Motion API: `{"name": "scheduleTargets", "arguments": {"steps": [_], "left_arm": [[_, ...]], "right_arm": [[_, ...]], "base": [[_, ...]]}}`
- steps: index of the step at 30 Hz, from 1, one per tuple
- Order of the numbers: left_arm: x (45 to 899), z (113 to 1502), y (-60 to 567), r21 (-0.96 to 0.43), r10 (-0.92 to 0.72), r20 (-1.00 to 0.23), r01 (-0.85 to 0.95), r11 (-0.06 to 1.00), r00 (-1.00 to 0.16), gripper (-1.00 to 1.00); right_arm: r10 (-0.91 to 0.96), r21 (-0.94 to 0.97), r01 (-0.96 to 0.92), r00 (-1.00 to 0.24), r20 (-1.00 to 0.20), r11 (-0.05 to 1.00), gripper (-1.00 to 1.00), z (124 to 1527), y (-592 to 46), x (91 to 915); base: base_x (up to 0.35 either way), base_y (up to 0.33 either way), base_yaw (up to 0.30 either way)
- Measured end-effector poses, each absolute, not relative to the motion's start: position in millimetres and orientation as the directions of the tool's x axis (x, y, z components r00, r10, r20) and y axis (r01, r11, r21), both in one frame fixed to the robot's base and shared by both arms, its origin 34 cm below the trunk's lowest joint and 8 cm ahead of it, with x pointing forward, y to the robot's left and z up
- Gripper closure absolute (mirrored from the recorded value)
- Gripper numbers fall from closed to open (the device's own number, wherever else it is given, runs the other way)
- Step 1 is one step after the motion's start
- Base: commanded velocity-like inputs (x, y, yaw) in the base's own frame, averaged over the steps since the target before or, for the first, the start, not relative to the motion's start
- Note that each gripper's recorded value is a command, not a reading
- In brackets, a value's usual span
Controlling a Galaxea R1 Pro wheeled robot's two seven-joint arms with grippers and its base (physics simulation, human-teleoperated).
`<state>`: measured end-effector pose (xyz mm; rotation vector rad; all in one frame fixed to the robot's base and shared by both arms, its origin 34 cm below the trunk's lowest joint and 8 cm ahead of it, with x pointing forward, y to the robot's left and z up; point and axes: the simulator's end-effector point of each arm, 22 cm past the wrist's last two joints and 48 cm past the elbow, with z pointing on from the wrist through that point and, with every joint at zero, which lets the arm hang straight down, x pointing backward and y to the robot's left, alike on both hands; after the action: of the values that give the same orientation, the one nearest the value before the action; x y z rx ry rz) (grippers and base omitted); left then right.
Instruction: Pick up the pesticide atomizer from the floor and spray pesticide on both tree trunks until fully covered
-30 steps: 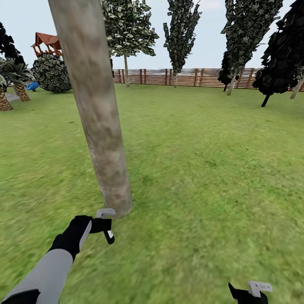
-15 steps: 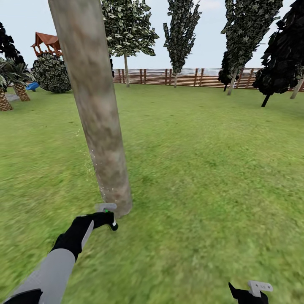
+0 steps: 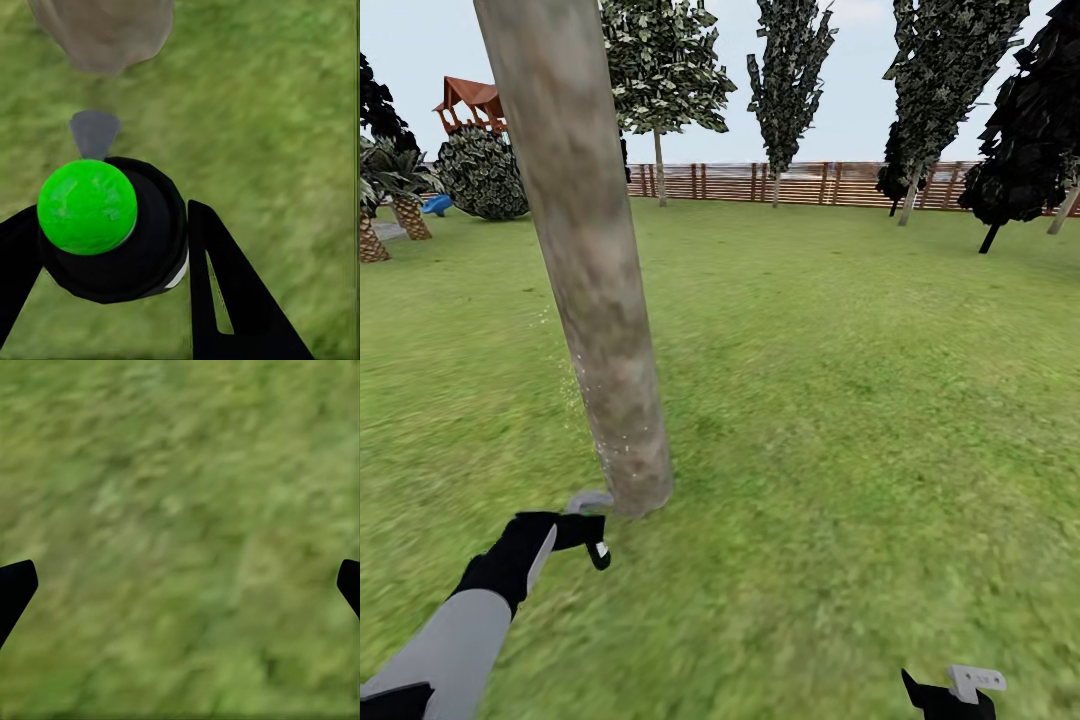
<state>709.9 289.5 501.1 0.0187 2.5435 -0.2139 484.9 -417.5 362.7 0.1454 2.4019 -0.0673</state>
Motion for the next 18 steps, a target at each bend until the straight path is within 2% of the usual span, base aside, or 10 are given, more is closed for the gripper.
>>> {"name": "scheduleTargets", "arguments": {"steps": [3,5,8,15,18], "left_arm": [[716.6,508.2,274.8,-0.138,0.004,-0.564,0.1,0.985,-0.826,1.0],[750.4,548.2,253.6,-0.136,0.027,-0.607,0.137,0.981,-0.794,1.0],[772.5,581.2,249.0,-0.14,0.024,-0.59,0.131,0.981,-0.807,1.0],[811.3,638.8,290.4,-0.097,0.011,-0.626,0.093,0.991,-0.78,1.0],[807.9,643.8,287.0,-0.118,-0.007,-0.584,0.077,0.99,-0.812,1.0]], "right_arm": [[0.086,-0.008,0.123,-0.736,-0.672,0.992,-1.0,362.7,-417.4,484.9],[0.087,-0.008,0.124,-0.736,-0.672,0.992,-1.0,362.8,-417.6,484.9],[0.087,-0.008,0.124,-0.736,-0.672,0.992,-1.0,362.8,-417.5,485.0],[0.086,-0.008,0.124,-0.736,-0.672,0.992,-1.0,362.7,-417.4,485.0],[0.086,-0.008,0.124,-0.736,-0.672,0.992,-1.0,362.7,-417.5,484.9]], "base": [[0.0,0.0,0.0],[0.0,0.0,0.0],[0.0,0.0,0.0],[0.0,0.0,0.0],[0.0,0.0,0.0]]}}
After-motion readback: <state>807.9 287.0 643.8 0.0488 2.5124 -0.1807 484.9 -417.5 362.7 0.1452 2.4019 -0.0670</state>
